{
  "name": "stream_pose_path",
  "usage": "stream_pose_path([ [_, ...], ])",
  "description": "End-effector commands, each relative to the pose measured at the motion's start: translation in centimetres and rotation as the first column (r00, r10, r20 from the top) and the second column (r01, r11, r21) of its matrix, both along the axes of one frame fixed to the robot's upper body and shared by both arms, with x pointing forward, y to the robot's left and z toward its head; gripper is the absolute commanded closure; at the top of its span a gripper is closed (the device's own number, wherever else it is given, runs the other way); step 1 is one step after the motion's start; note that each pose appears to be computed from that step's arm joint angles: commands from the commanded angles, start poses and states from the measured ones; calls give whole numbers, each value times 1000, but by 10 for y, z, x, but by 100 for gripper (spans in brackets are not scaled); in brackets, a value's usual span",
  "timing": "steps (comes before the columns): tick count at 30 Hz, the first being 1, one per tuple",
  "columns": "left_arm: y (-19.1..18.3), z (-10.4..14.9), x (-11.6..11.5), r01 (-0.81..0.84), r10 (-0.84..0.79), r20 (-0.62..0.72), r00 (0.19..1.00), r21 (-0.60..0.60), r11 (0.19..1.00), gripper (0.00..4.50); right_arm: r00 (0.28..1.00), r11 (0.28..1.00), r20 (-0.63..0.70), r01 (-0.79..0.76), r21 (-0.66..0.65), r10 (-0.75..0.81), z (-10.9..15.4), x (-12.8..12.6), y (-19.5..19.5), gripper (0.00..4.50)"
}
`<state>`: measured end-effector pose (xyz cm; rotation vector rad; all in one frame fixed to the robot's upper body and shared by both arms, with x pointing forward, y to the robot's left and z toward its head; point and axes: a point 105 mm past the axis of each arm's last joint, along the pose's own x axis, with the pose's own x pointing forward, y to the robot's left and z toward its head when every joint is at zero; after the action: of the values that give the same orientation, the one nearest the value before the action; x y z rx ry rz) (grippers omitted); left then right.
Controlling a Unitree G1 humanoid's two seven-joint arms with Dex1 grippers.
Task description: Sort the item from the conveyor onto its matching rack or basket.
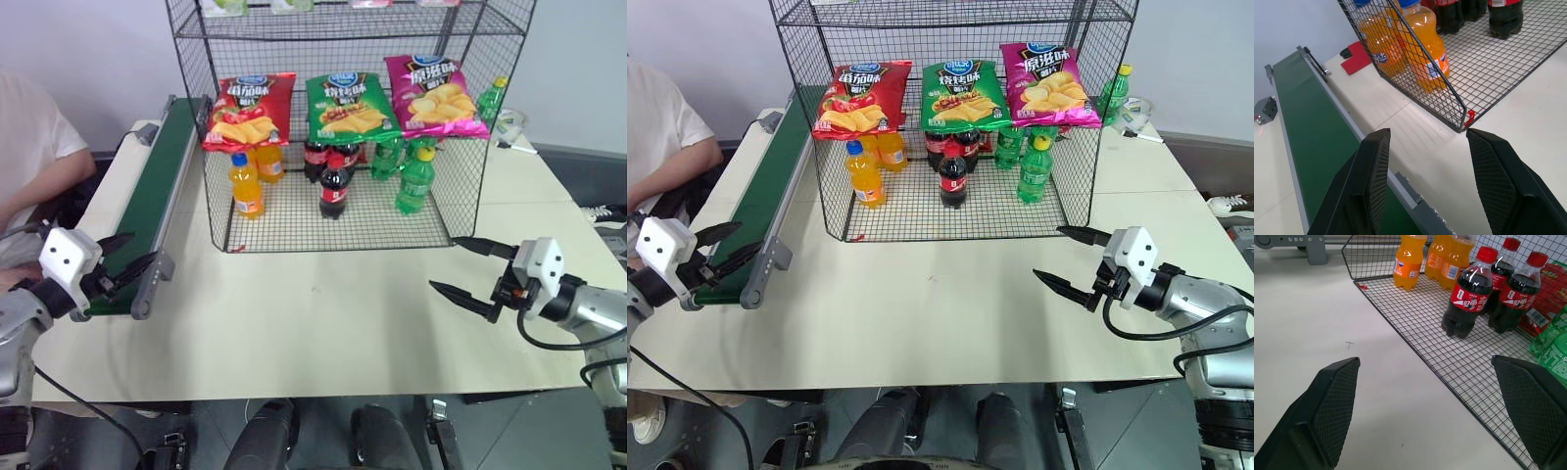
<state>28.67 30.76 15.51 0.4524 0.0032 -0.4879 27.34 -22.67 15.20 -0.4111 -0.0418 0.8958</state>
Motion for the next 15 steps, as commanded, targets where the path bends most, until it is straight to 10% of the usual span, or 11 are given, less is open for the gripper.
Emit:
stream_pose_path([
  [1, 1, 9, -1, 4, -4, 43, 999, 3, 1000, 193, 999, 1000, 42, -10, 4, 10, 8, 1, 3, 0],
  [15, 1, 9, -1, -9, 9, 49, 999, 4, 1000, 193, 999, 1000, 41, -15, 0, 15, 6, 2, 3, 0],
])
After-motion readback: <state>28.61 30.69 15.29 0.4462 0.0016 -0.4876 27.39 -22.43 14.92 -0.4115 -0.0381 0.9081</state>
